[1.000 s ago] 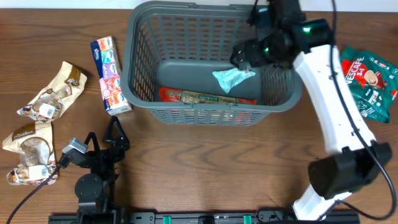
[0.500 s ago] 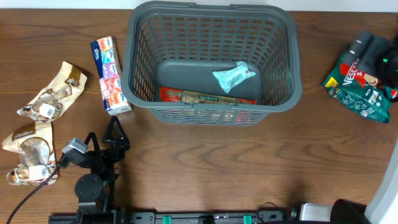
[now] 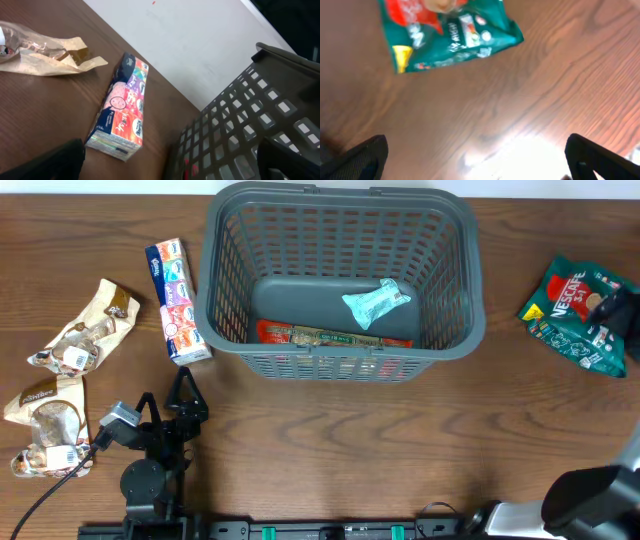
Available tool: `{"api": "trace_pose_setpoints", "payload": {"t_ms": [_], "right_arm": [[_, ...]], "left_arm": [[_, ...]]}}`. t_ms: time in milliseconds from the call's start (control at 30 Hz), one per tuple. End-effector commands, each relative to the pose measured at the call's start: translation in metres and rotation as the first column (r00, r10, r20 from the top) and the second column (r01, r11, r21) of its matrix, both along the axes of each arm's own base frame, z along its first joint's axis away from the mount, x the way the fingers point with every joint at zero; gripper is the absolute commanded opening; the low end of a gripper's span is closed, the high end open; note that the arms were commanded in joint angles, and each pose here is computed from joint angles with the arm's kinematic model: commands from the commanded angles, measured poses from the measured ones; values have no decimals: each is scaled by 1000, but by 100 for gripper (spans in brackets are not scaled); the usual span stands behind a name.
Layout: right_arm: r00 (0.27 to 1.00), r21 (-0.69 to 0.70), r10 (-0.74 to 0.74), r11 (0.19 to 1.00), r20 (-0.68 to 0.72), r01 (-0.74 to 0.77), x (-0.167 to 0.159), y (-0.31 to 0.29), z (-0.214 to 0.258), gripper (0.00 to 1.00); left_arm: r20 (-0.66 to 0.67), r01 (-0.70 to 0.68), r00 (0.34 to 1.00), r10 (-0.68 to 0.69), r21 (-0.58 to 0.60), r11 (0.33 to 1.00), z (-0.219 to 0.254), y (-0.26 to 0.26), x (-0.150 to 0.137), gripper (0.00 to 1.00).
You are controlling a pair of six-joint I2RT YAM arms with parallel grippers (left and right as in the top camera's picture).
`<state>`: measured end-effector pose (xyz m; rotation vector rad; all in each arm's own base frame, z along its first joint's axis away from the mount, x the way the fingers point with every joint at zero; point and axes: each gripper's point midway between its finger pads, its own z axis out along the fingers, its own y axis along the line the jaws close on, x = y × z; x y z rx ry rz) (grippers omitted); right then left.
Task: Pack container
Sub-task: 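Move the right gripper back toward the green Nescafé bag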
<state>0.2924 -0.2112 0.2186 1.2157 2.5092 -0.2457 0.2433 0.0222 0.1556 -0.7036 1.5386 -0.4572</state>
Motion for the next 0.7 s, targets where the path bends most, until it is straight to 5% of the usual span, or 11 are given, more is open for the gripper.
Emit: {"api": "trace_pose_setpoints", "payload": {"t_ms": [0, 533, 667], "right_arm": [[999, 65, -52, 997, -16, 52, -12, -5, -28, 99], [990, 115, -133, 985, 46, 127, -32, -44, -87, 99], [988, 125, 5, 992, 156, -25, -13, -45, -79, 99]], "left_arm": [[-50, -9, 999, 9, 7, 1000, -18, 1, -1, 99], [-50, -9, 999, 9, 7, 1000, -18, 1, -1, 99], [-50, -9, 999, 9, 7, 1000, -18, 1, -1, 99]]}}
